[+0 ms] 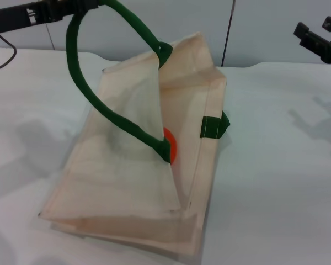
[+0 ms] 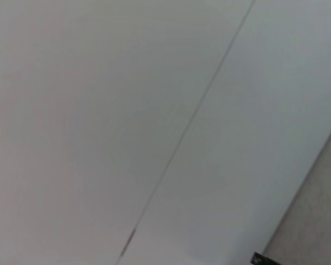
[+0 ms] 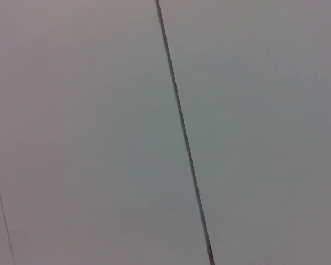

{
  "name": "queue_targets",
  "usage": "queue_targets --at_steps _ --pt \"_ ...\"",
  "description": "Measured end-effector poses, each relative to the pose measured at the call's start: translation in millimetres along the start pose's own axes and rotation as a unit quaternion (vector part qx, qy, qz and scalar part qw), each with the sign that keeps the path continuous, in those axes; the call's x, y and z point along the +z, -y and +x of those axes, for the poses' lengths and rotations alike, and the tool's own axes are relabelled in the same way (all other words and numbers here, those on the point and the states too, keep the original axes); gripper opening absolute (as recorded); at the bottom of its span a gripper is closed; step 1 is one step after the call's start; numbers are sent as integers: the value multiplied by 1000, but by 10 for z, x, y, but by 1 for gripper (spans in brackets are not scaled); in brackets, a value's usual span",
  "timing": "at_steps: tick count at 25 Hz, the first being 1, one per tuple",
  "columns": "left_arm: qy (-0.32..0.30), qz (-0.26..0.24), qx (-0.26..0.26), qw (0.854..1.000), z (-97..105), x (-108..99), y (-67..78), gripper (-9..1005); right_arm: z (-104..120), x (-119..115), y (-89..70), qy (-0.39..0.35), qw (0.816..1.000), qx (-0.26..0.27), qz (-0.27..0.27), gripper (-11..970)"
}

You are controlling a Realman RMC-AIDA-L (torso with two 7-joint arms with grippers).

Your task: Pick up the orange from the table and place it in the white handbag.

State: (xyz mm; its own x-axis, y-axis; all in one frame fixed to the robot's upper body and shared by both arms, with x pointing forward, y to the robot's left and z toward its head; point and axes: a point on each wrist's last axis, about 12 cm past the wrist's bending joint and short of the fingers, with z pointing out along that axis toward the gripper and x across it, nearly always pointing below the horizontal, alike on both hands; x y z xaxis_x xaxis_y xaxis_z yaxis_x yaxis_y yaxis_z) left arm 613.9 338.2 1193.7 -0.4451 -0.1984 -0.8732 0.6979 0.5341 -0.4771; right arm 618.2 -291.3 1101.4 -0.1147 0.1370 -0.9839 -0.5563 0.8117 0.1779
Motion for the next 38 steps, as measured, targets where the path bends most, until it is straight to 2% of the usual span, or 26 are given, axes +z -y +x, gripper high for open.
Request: queue_targets --at_steps 5,12,17,18,19,22,24,28,31,32,33,36,38 --pt "12 -10 6 1000 18 4 -20 184 13 -6 7 -2 1000 1 4 890" --pt "21 -14 11 1000 27 -32 -31 384 24 -8 15 -4 1000 2 9 890" --pt "85 -40 83 992 161 -131 -64 591 80 8 1 2 1000 -7 26 890" --pt "129 -67 103 984 260 -161 -107 635 104 14 -13 5 999 -12 31 890" --pt "129 -67 103 984 260 -161 -107 665 123 17 -20 7 999 -18 36 890" --pt "188 -122 111 968 431 -210 -197 754 187 26 -36 2 998 -24 49 890" --pt "206 -155 130 957 554 -219 -228 814 213 33 -36 -2 998 -22 56 890" --pt "225 -203 199 932 752 -171 -202 804 210 23 -9 1 997 -22 68 889" --pt "249 -229 241 910 895 -87 -158 801 244 -5 11 9 995 -35 94 889" --pt "254 -232 244 907 921 -65 -149 801 260 -17 11 16 993 -41 107 889" --pt "268 -248 259 894 976 -24 -127 801 280 -31 9 24 991 -49 121 889" --pt "292 -278 269 875 1046 29 -94 801 328 -70 13 47 980 -69 178 889" --pt "310 -294 253 868 1081 57 -84 801 361 -89 9 55 974 -72 209 889"
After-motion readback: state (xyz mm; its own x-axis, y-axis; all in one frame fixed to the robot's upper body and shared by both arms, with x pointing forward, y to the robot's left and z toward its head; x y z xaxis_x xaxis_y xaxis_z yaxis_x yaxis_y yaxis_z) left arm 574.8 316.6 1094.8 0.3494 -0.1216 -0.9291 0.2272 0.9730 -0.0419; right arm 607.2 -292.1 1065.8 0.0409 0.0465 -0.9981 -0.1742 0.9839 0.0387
